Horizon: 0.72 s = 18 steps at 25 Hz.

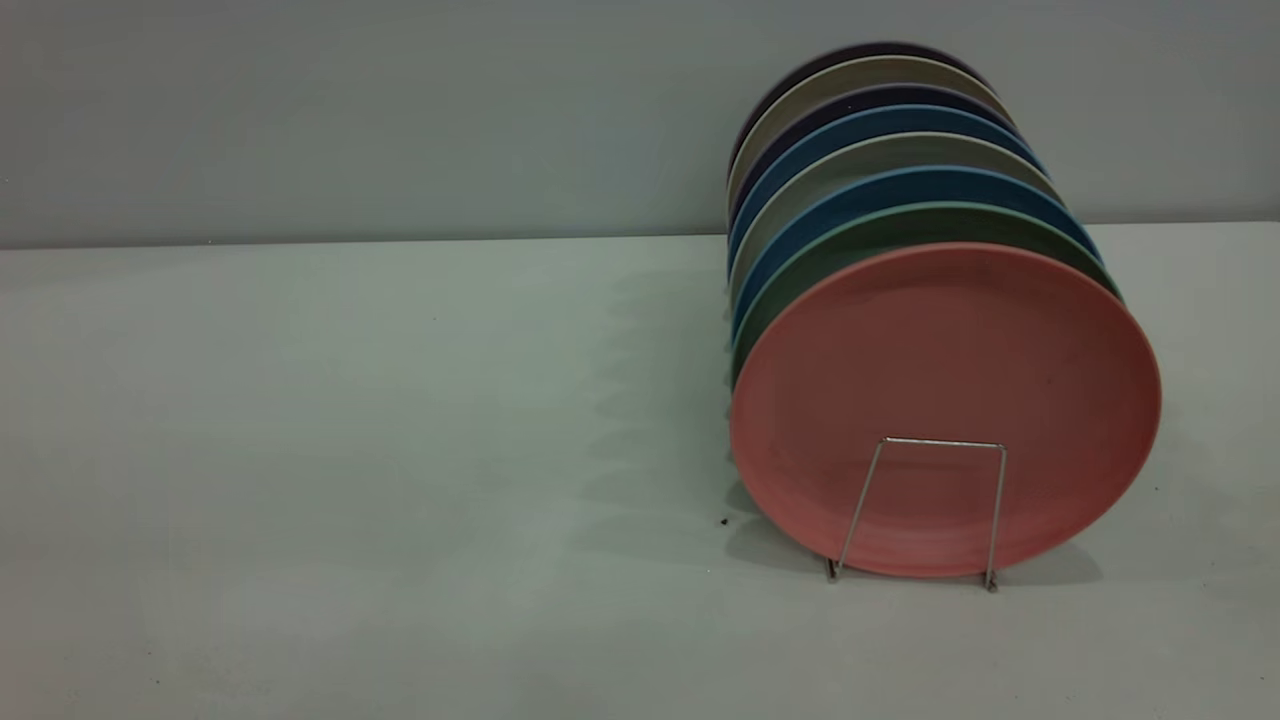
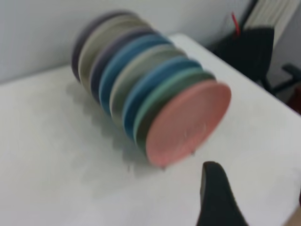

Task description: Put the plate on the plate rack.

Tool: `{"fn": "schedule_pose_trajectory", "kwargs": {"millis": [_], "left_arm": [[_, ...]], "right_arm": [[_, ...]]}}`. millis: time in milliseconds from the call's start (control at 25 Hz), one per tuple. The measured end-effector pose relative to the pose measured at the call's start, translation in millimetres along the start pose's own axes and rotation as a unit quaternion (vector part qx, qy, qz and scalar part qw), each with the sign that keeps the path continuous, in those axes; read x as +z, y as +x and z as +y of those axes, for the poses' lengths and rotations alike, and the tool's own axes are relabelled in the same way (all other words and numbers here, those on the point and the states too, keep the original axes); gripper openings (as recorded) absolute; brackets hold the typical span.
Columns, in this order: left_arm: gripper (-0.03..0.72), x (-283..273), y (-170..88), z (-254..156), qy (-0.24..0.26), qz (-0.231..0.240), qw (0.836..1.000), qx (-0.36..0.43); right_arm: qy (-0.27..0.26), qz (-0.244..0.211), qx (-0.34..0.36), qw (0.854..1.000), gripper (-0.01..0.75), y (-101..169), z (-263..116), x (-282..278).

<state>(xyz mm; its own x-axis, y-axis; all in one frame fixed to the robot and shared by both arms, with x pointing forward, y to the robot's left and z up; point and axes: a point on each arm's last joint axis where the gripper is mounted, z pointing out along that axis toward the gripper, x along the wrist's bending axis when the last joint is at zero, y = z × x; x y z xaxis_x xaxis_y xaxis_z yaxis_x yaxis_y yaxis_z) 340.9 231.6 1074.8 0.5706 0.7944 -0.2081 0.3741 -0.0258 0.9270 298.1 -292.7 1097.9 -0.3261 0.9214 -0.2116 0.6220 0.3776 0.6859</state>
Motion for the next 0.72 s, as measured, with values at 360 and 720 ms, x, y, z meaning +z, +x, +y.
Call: {"fn": "schedule_pose_trajectory", "kwargs": {"millis": [360,720], "left_arm": [[0.451,-43.5,-1.4,-36.4,0.117,0.047,0.992,0.019],[0.451,-81.3,-7.4,-52.4,0.085,0.064,0.994,0.020]], "right_arm": [[-0.048,0.115,-0.029,0.992,0.357,24.1,-46.7,-9.2],[-0.076,0.154,-0.026,0.985,0.328,35.2,-60.6,0.3]]}}
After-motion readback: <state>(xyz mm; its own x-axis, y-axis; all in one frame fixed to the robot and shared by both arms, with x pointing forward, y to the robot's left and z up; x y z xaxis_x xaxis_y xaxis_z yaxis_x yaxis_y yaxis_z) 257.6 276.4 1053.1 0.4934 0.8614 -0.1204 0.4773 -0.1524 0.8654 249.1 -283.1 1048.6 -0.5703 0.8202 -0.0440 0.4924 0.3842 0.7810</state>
